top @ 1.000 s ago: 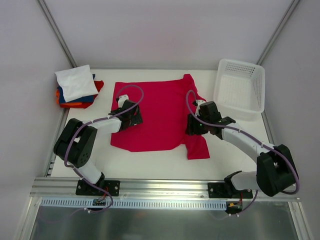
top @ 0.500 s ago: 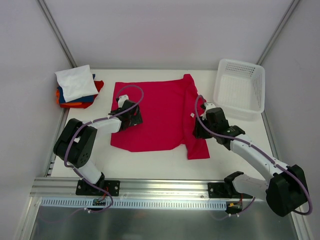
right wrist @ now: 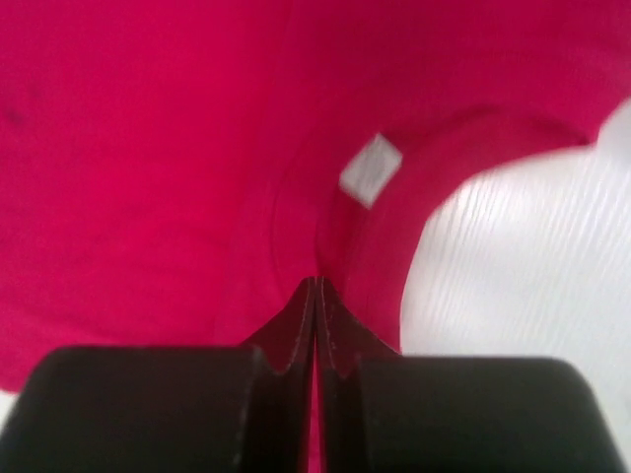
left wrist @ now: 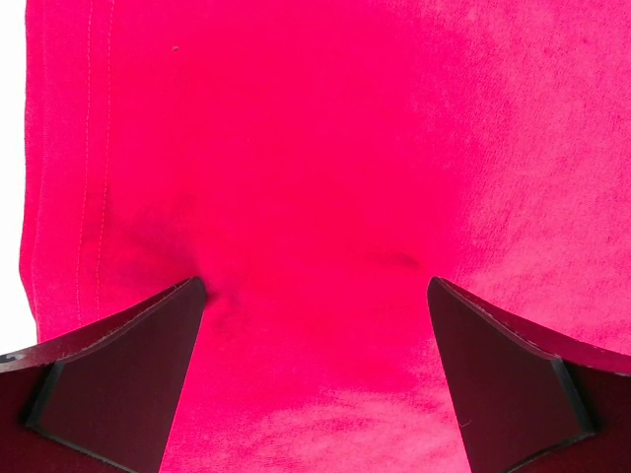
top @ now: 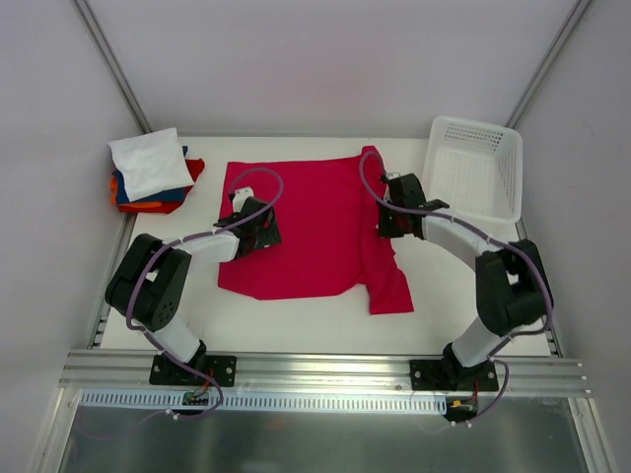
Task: Fold and stack the t-shirts
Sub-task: Flatten the tshirt out
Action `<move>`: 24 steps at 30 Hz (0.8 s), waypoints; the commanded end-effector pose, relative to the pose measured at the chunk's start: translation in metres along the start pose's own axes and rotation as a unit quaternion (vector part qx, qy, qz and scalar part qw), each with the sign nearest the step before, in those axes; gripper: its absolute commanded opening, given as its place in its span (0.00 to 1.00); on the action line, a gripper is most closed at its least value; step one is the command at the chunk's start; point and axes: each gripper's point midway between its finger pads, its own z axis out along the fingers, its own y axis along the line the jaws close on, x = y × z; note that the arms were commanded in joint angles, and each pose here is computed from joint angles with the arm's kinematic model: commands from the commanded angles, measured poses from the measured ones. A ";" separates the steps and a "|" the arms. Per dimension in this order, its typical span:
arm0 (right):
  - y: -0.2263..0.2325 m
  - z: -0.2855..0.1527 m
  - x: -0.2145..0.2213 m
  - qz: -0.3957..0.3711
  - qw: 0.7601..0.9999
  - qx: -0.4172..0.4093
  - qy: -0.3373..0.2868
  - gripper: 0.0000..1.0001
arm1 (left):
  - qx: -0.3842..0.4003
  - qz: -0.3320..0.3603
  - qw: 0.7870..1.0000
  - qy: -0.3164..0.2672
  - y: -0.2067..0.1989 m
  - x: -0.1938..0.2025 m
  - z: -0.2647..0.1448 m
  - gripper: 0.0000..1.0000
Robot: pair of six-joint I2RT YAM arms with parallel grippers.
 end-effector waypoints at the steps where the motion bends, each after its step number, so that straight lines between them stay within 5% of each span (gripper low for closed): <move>1: -0.001 0.020 -0.048 0.008 0.999 -0.025 -0.021 0.00 | -0.030 0.015 0.995 0.095 0.023 0.054 -0.004 0.99; 10: -0.050 0.066 -0.113 0.057 0.998 -0.027 -0.031 0.00 | -0.027 0.020 0.995 0.093 0.022 0.052 -0.005 0.99; 19: -0.101 0.080 -0.099 0.144 0.989 -0.012 -0.019 0.00 | -0.029 0.019 0.996 0.079 0.026 0.044 -0.013 0.99; 24: -0.126 0.058 -0.092 0.182 0.980 0.071 -0.039 0.00 | -0.034 0.017 0.996 0.077 0.031 0.045 -0.015 0.99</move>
